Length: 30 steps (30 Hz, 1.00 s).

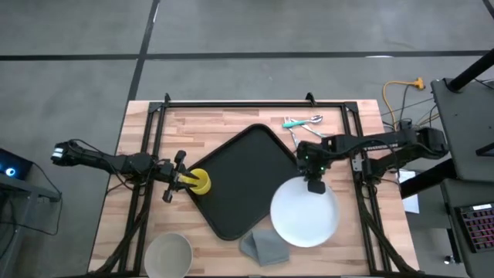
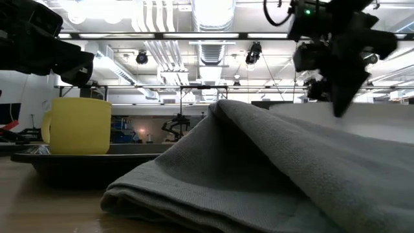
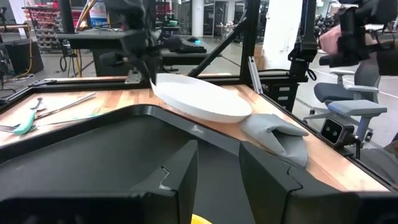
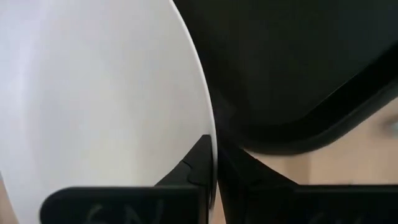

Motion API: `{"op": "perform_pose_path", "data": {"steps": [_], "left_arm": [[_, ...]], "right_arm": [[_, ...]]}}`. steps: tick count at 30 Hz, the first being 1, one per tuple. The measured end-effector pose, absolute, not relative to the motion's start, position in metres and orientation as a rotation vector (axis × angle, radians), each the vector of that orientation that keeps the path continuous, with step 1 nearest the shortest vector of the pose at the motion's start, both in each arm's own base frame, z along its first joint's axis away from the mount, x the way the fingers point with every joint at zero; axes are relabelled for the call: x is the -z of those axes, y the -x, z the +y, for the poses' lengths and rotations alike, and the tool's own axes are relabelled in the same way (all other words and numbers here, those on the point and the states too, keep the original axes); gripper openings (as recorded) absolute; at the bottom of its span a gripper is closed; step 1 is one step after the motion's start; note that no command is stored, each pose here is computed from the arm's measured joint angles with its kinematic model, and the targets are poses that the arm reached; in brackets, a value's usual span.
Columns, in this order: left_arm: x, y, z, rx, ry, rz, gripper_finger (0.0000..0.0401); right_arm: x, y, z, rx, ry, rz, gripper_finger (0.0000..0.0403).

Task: Set up tray
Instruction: Put the white plate on the black tray below the yellow mug

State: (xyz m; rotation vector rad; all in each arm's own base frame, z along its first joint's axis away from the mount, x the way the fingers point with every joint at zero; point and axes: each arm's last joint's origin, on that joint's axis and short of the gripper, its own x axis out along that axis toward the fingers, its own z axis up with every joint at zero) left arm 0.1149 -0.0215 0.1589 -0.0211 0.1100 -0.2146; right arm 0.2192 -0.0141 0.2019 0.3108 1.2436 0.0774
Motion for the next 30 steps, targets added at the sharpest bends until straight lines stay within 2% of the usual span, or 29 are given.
{"op": "perform_pose_path", "data": {"steps": [6, 12, 21, 30], "left_arm": [[-0.159, -0.115, -0.022, 0.215, 0.021, 0.110, 0.0105], [-0.159, -0.115, -0.022, 0.215, 0.021, 0.109, 0.0105], [-0.159, -0.115, -0.022, 0.215, 0.021, 0.110, 0.0105], [-0.159, -0.115, -0.022, 0.215, 0.021, 0.109, 0.0105]], "right_arm": [[-0.231, -0.229, -0.037, -0.039, -0.301, 1.144, 0.0008], [-0.248, -0.243, -0.066, 0.015, -0.382, 1.078, 0.0008], [-0.225, -0.307, -0.097, -0.010, -0.497, 1.159, 0.0009], [-0.206, -0.356, -0.113, -0.068, -0.494, 1.180, 0.0009]]}}
